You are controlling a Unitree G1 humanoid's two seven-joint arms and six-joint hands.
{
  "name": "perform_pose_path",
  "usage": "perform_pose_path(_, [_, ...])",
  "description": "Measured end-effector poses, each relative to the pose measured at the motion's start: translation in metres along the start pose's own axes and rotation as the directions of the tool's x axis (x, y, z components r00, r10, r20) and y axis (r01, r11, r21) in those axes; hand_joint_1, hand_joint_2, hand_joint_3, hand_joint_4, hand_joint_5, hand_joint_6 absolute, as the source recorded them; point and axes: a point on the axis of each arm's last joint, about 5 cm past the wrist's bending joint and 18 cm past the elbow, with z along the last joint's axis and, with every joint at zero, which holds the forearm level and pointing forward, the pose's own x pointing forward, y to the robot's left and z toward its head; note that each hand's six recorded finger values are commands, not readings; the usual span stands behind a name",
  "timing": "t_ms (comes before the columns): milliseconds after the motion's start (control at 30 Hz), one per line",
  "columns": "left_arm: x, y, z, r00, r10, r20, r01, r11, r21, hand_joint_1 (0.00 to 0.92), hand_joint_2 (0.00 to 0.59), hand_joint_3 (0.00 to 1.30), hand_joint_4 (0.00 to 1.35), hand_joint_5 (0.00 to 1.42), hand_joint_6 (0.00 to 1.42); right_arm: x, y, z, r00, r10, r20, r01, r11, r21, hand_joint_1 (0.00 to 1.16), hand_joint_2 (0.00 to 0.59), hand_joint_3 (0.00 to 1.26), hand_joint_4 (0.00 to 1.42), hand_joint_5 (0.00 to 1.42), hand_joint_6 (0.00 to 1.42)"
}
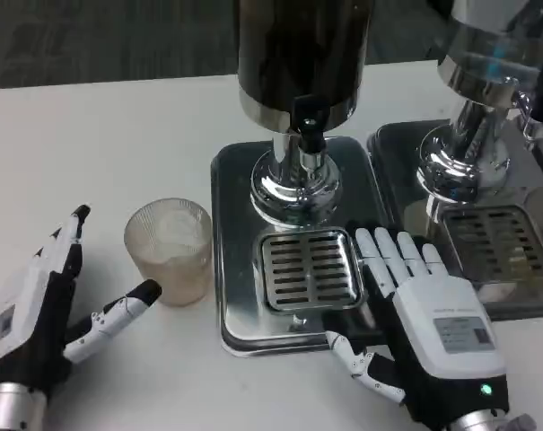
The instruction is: Grasp the cup under the faucet to collect the drink, then remove the cup.
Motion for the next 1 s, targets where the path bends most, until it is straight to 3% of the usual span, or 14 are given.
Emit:
perform_pose_path(367, [0.014,-0.012,0.0058,0.998,-0.059,0.006,0.059,0.998,0.007,0.104,0.000,0.00,0.00,0.00,0.00,0.001,-0.0006,-0.0003,0.9999,0.010,0.000,-0.010,1.000,0.001,0.25,0.423,0.00,0.00,0.00,0.00])
perform_pose_path(667, [0.023,-0.023,0.0115,1.000,-0.013,0.021,0.013,1.000,0.010,0.173,0.003,0.00,0.00,0.00,0.00,0.004,-0.0021,-0.0007,0.9995,0.030,0.004,-0.030,1.000,0.005,0.26,0.407,0.02,0.00,0.00,0.00])
perform_pose_path(1000, [0.034,-0.030,0.0197,0.998,-0.036,0.056,0.035,0.999,0.021,0.250,0.012,0.00,0.00,0.02,0.00,0.004,-0.0029,-0.0008,0.9996,0.028,0.004,-0.028,1.000,0.005,0.26,0.398,0.03,0.00,0.00,0.00])
